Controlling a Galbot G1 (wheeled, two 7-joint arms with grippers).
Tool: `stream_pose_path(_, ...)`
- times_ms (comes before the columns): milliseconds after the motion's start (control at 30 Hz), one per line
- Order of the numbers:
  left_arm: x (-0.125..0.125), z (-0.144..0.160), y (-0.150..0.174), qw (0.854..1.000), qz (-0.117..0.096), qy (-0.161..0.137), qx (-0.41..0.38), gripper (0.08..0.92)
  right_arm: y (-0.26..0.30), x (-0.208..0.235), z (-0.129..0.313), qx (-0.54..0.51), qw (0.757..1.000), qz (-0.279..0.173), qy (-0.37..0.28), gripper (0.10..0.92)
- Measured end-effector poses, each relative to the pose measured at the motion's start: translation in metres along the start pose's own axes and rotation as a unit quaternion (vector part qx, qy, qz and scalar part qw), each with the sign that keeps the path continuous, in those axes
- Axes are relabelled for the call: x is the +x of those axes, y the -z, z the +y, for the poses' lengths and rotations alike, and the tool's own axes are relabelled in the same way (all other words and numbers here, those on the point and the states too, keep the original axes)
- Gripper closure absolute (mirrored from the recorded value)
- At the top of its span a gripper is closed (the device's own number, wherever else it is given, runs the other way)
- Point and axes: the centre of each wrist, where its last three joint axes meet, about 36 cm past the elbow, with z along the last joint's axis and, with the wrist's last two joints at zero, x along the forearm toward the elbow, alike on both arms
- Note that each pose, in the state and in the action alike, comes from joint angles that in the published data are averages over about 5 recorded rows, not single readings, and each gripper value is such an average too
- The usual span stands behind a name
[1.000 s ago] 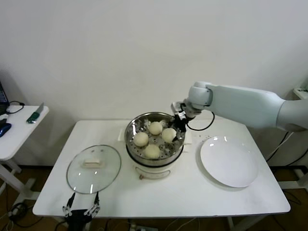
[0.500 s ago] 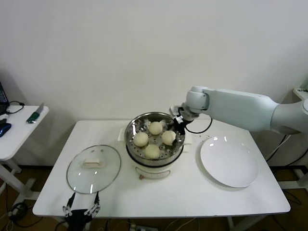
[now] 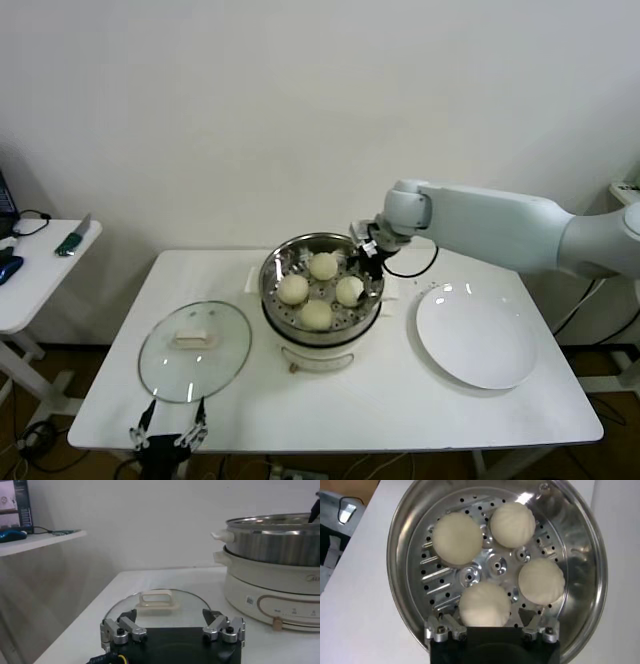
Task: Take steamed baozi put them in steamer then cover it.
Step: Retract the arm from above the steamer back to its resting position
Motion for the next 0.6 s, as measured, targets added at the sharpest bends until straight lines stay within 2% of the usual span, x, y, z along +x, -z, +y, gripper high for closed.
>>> stream_pose_path(333,0.002,-0.001,0.002,1.0,-0.001,-0.003,-0.001,0.177,-0.008,0.042,-0.007,-0.024,0.999,-0.022,-0.03,0.199)
stream_pose_path(600,0.002,-0.003,0.004,1.0,0.001,-0.011,-0.001,0.177,-0.029,0.06,0.003,-0.082,0.983,-0.081,-0.142,0.2)
